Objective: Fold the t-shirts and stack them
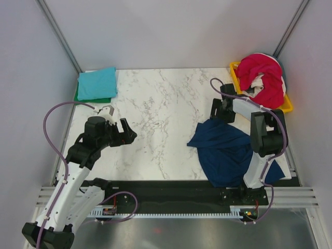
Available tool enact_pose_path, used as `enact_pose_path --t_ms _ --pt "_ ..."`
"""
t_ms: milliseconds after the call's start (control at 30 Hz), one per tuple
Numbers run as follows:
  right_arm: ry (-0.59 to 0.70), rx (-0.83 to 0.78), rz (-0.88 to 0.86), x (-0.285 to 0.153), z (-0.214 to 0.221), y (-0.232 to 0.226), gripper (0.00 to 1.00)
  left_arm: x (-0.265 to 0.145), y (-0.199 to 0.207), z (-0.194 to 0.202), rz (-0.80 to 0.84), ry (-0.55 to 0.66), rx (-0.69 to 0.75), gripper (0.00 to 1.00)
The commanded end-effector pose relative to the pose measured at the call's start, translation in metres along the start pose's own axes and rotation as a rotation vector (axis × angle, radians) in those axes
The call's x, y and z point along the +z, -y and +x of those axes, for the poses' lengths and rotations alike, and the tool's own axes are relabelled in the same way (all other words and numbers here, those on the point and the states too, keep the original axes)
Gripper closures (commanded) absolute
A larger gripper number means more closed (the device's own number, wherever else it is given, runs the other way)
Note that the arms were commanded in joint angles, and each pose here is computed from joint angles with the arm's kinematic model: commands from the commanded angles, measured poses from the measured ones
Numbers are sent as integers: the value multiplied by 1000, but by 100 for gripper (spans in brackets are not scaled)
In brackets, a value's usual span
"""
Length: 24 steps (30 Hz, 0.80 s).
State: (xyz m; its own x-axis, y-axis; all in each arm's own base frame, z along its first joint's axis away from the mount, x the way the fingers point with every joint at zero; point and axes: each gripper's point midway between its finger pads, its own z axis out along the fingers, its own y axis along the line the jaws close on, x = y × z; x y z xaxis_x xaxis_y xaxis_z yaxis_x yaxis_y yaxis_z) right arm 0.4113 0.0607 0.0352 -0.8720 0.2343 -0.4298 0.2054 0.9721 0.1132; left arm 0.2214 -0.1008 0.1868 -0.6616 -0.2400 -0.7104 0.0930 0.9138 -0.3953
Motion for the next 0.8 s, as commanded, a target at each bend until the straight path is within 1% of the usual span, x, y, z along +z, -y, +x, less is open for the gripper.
enact_pose_path --t_ms 0,33,100,133,233,267,300,333,433,467,500,600,633,667,700,733,767 --pt "36 41 -70 -15 11 -15 22 -4 4 -11 20 39 19 1" --pt "35 39 -79 -13 17 -17 23 -3 4 -11 18 38 19 1" --pt "31 34 -82 -13 22 -20 31 -4 4 -10 21 38 19 1" --pt "27 21 -88 -14 25 -25 40 -4 4 -11 19 41 19 1" --pt "54 13 -96 -22 21 -35 57 -4 4 -11 21 40 19 1" --pt "64 7 -98 -26 18 -39 70 -4 4 -11 21 41 20 1" --pt "67 3 -99 -28 16 -42 74 -5 4 -12 20 44 19 1" --pt "77 -8 -109 -36 12 -51 82 -5 5 -12 23 46 20 1" --pt "107 -38 -99 -53 -2 -67 90 -7 5 -13 24 54 19 1" --pt "115 -63 -108 -60 -3 -79 100 -7 4 -13 21 55 20 1" --pt "127 -72 -108 -66 -7 -85 100 -7 4 -14 21 58 20 1" --pt "183 -126 -228 -107 -28 -137 100 -8 4 -14 19 61 22 1" --pt "227 -147 -330 -140 -46 -168 100 -8 3 -14 14 62 19 1" --pt "241 -193 -420 -164 -46 -198 100 -8 3 -14 16 62 20 1" --pt "267 -214 -485 -188 -52 -216 100 -8 3 -14 14 65 19 1" --pt "336 -250 -587 -242 -66 -248 100 -8 2 -14 13 62 19 1" --pt "375 -267 -627 -269 -72 -259 100 -8 3 -15 13 66 19 1"
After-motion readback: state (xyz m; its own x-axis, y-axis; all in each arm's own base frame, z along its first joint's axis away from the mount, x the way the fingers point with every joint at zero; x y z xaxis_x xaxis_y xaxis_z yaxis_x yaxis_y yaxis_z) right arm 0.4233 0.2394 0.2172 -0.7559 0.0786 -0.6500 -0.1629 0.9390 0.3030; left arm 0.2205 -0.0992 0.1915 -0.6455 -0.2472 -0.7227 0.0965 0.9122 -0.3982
